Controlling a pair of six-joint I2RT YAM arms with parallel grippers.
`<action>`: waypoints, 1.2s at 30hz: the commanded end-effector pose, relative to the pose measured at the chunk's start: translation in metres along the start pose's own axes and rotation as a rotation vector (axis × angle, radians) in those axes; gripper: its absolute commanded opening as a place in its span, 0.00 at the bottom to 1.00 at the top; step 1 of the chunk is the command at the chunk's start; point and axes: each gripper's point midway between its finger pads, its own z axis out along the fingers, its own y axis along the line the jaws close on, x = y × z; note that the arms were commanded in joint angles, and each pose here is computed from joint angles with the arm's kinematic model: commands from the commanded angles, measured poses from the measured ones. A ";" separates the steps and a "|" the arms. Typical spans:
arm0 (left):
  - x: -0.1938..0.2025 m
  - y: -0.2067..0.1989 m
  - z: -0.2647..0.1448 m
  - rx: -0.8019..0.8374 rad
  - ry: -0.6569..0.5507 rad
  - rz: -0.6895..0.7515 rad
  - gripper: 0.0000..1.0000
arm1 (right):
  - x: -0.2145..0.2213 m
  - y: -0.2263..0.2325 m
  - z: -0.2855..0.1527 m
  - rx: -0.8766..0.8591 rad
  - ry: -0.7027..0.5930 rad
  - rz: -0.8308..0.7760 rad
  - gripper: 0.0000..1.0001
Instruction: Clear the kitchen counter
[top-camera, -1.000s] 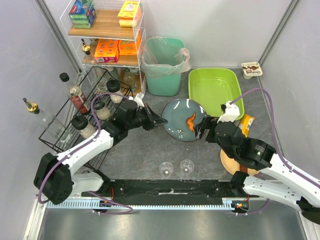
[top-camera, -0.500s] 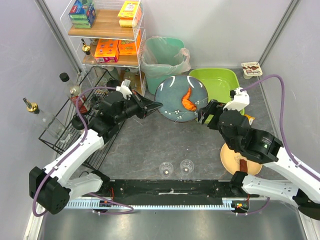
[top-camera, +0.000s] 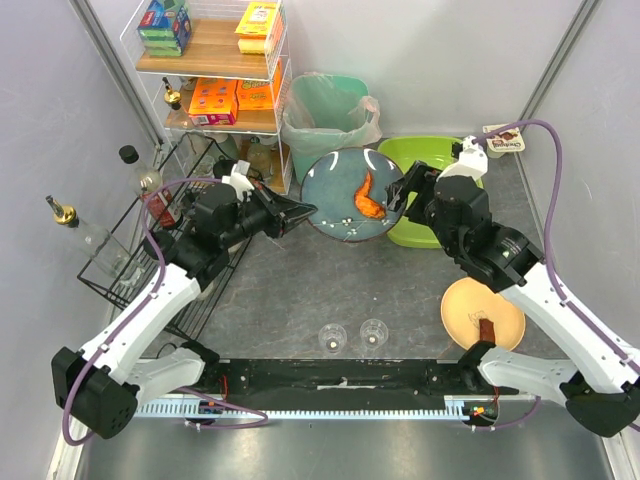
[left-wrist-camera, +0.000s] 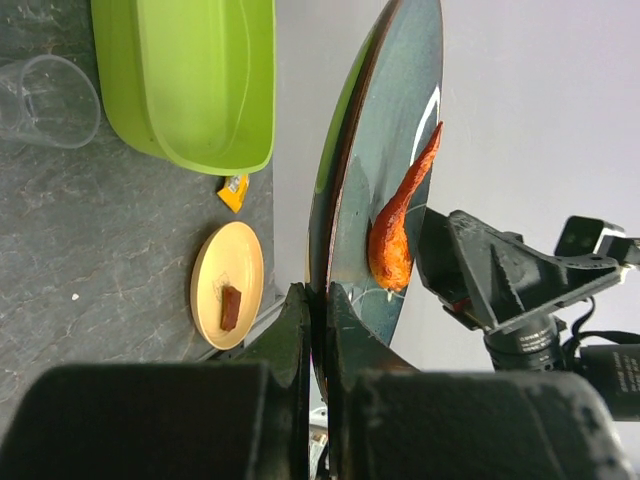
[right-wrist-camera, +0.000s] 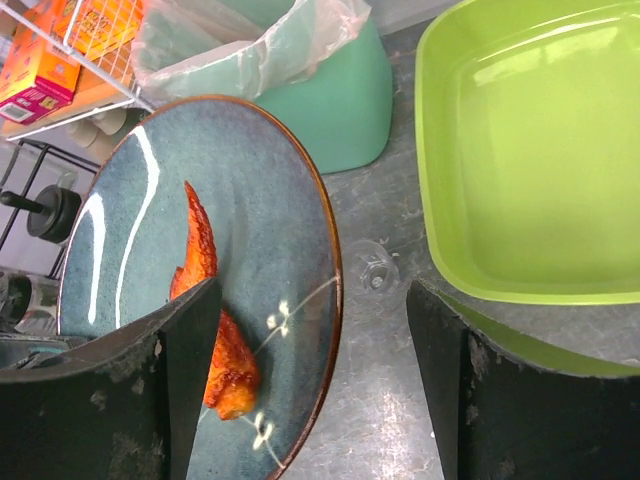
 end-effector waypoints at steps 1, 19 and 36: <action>-0.016 -0.101 -0.039 0.322 -0.060 0.047 0.02 | -0.001 0.015 0.005 -0.113 0.021 0.041 0.81; -0.019 -0.108 -0.040 0.345 -0.054 0.052 0.02 | 0.014 0.040 0.014 -0.432 0.115 0.338 0.45; -0.021 -0.094 -0.035 0.247 -0.047 0.191 0.80 | 0.013 0.037 0.031 -0.419 0.191 0.489 0.00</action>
